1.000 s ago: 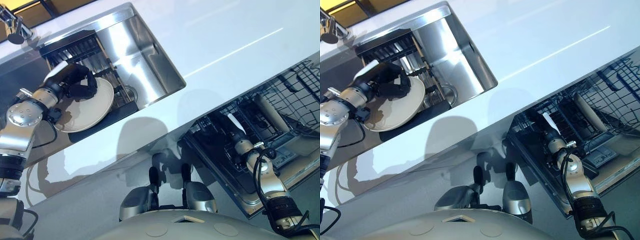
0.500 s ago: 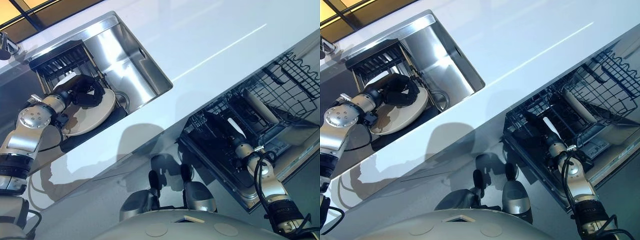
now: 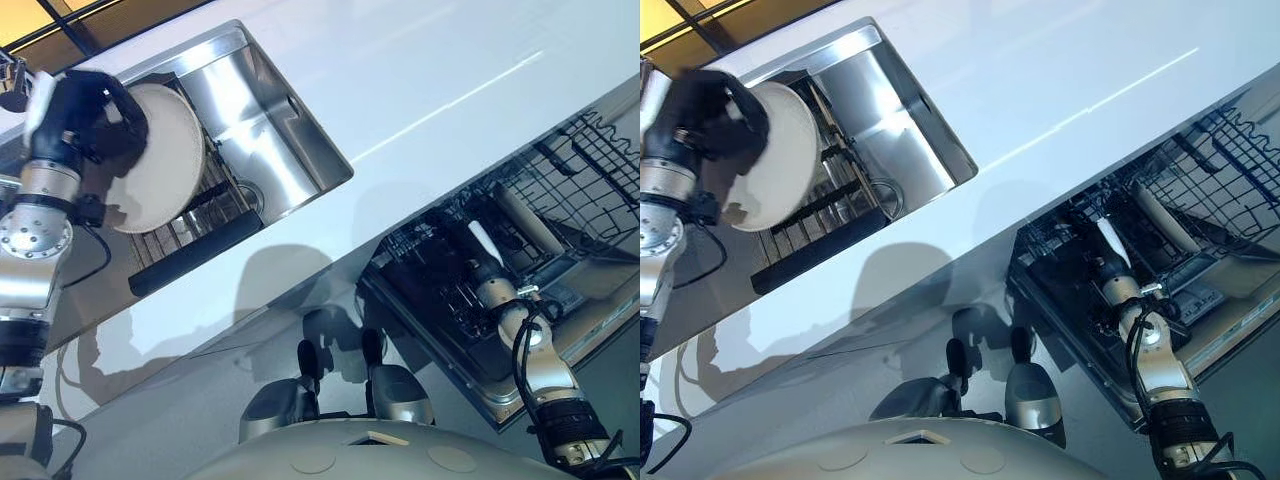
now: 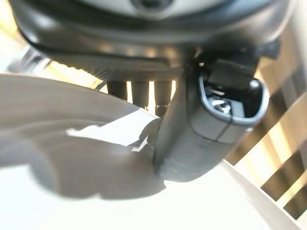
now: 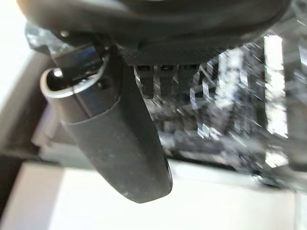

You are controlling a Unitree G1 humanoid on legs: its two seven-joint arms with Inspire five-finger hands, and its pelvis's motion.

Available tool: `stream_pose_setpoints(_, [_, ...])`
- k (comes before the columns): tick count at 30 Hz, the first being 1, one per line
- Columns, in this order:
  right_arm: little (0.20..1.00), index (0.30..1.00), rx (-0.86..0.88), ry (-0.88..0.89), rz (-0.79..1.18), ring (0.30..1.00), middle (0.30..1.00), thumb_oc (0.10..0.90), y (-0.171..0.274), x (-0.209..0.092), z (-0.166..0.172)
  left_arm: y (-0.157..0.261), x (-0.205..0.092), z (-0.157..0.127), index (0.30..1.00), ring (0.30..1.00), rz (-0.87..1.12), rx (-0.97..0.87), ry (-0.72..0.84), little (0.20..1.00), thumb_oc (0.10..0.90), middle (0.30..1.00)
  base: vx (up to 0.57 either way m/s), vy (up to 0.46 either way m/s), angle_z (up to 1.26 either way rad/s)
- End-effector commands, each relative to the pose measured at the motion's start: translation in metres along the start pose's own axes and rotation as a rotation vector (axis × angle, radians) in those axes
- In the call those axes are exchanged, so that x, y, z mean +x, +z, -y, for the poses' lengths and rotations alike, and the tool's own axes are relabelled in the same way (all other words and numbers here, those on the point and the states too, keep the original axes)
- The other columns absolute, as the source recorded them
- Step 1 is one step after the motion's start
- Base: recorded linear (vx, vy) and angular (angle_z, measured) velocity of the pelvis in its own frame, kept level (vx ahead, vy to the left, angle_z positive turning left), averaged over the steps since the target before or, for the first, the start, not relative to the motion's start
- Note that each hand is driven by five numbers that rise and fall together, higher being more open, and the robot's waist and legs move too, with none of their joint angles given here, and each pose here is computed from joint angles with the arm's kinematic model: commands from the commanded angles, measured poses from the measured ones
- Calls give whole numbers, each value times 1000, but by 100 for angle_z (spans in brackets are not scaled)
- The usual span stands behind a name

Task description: Pick up plates and place into dishwasher.

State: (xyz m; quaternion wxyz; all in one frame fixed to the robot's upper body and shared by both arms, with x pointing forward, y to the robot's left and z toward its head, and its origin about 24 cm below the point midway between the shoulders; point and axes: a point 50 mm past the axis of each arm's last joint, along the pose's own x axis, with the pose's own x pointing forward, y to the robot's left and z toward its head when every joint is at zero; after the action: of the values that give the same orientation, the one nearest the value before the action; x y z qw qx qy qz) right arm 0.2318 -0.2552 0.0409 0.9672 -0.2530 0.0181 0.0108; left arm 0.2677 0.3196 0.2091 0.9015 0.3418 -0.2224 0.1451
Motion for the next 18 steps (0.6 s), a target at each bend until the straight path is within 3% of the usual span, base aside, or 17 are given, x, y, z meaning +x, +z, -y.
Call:
stream_pose_setpoints(1, [900,900,-13,-155,267,900,900,800,47,3,32,27,1,-35,300,300,197,102,246,200,100,300,-19,-41,-2])
stream_pose_setpoints(10, [900,900,25,-375,427,900,900,800,78,-2,65,33,-15,-39,300,300,262,175,419,200,100,300,-22,-30,2])
stream_pose_setpoints(13, [900,900,43,-473,562,900,900,800,100,-8,77,41,-18,-40,300,300,319,208,499,200,100,300,-9,-10,1])
stream_pose_setpoints(18, [900,900,67,-439,781,900,900,800,137,-14,73,54,-18,-31,300,300,421,261,601,200,100,300,-19,-11,1])
